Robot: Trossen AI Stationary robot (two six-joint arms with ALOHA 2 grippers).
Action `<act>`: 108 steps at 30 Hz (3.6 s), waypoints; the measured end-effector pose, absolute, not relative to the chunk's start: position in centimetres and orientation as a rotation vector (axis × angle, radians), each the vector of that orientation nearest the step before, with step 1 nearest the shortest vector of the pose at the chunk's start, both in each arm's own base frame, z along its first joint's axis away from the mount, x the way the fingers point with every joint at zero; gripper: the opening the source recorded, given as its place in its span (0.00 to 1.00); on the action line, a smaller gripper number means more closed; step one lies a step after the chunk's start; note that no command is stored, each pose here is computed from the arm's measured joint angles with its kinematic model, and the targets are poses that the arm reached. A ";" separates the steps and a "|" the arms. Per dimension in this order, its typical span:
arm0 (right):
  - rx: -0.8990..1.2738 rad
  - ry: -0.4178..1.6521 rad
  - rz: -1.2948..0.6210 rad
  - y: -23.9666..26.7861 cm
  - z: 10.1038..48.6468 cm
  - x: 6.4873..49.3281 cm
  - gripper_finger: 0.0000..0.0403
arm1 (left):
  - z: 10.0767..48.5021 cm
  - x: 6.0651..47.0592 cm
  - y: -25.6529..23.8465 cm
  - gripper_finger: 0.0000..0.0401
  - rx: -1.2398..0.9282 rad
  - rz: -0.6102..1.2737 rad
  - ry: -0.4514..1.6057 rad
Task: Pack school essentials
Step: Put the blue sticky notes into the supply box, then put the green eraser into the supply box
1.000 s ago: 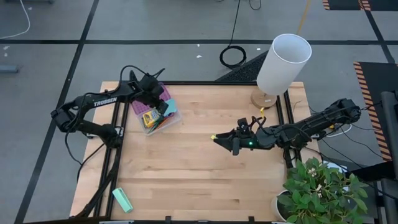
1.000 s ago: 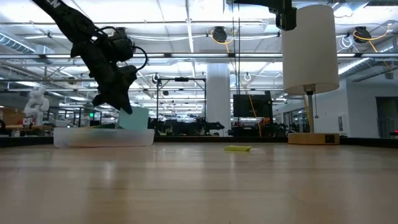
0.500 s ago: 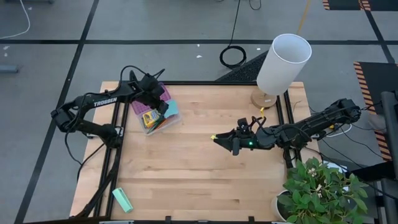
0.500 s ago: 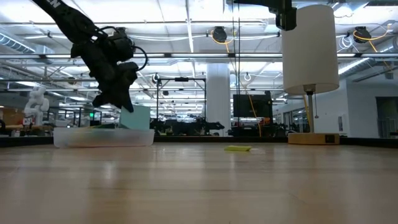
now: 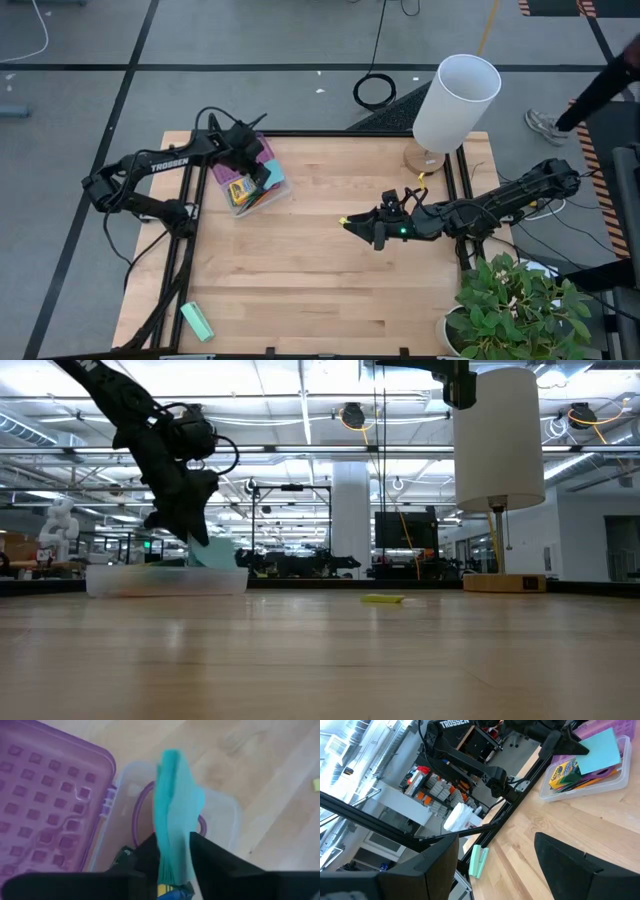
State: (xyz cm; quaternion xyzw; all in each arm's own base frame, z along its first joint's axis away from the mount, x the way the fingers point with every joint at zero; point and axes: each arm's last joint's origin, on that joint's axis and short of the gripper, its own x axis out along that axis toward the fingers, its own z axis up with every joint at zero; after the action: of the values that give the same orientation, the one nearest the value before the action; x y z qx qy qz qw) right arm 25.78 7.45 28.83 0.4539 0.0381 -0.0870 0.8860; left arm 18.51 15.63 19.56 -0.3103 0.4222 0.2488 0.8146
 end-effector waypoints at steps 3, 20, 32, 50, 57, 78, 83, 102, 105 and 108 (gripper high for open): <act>0.944 0.079 -0.181 7.5 28.8 25.8 0.63 | 19.5 18.7 15.5 0.36 -0.630 0.567 0.915; 0.968 0.091 -0.160 7.5 28.8 25.8 0.63 | 21.9 18.5 15.8 0.58 -0.503 0.687 1.003; 0.977 0.093 -0.155 7.6 28.8 25.8 0.63 | 20.5 20.5 16.5 0.35 -0.529 0.699 1.079; 1.025 0.090 -0.158 7.6 28.8 25.8 0.63 | 18.2 23.3 15.6 0.01 -0.426 0.571 1.143; 1.027 0.098 -0.164 7.6 28.7 25.8 0.63 | 22.1 21.7 14.5 0.06 -0.450 0.609 1.024; 0.655 0.452 -0.243 2.5 25.7 25.9 0.63 | 31.2 19.4 0.3 0.06 -0.646 0.268 0.616; 0.386 0.526 -0.229 1.5 24.3 25.4 0.63 | 30.9 20.3 -3.6 0.06 -0.728 0.268 0.586; 0.187 0.620 -0.228 -0.4 15.0 23.5 0.63 | 28.0 27.7 -8.3 0.06 -0.962 0.329 0.310; 0.184 0.627 -0.226 -0.4 14.1 24.0 0.63 | 28.0 27.9 -8.0 0.06 -0.952 0.333 0.300; 0.184 0.620 -0.212 0.0 13.1 24.7 0.63 | 28.0 28.0 -7.6 0.06 -0.954 0.330 0.300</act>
State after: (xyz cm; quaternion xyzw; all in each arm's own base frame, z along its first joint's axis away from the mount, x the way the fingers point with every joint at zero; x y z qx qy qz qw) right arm 24.70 0.00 13.13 0.0902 0.3039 -0.1040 0.9427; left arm 28.01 -7.60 28.04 -0.4555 0.1430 0.1574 0.8645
